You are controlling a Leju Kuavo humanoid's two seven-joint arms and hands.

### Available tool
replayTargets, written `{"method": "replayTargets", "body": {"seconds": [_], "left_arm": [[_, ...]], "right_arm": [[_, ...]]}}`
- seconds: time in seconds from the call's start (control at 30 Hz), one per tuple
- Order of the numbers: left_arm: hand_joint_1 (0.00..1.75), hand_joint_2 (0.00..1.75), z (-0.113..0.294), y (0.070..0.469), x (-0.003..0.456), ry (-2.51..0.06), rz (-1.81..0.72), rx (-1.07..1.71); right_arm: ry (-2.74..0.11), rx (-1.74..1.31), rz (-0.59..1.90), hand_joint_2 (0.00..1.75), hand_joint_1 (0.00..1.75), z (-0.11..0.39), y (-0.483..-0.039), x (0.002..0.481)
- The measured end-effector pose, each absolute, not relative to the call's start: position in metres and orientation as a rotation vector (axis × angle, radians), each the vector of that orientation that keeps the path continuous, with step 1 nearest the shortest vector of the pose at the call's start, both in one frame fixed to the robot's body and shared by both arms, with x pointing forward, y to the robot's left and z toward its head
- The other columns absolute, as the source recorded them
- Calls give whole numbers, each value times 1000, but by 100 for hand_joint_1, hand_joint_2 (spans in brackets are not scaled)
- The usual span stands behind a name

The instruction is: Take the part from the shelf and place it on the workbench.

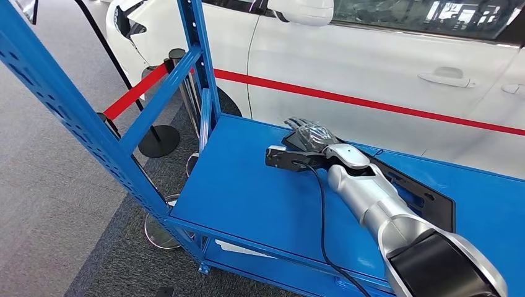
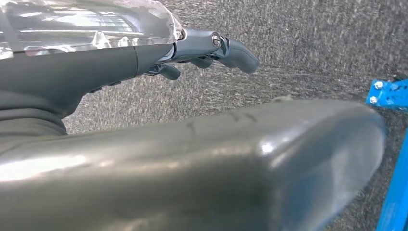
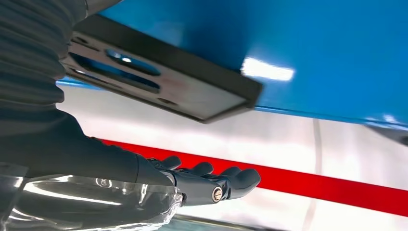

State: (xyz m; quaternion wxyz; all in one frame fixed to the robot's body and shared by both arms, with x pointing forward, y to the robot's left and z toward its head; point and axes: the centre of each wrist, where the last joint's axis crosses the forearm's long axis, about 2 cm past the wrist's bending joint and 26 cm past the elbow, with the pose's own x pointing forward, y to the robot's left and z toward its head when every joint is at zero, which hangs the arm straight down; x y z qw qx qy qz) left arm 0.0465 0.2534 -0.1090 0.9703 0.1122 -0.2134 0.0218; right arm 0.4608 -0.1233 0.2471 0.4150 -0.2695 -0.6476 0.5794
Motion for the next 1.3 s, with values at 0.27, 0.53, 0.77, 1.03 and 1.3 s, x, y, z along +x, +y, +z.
{"method": "replayTargets", "body": {"seconds": [0.27,0.53,0.77,1.03,1.3], "left_arm": [[0,0,-109,255,45,-419,56,235],[0,0,-109,255,45,-410,72,253],[0,0,-109,255,46,-390,74,262],[0,0,-109,252,47,-378,75,265],[0,0,-108,251,49,-382,72,261]], "right_arm": [[-1528,-785,1331,175,0,248,-142,468],[-1498,-908,1227,175,0,258,-146,472],[-1504,-921,1223,175,0,260,-146,473],[-1545,-879,1258,175,0,257,-140,470],[-1565,-832,1268,175,0,246,-130,463]]}}
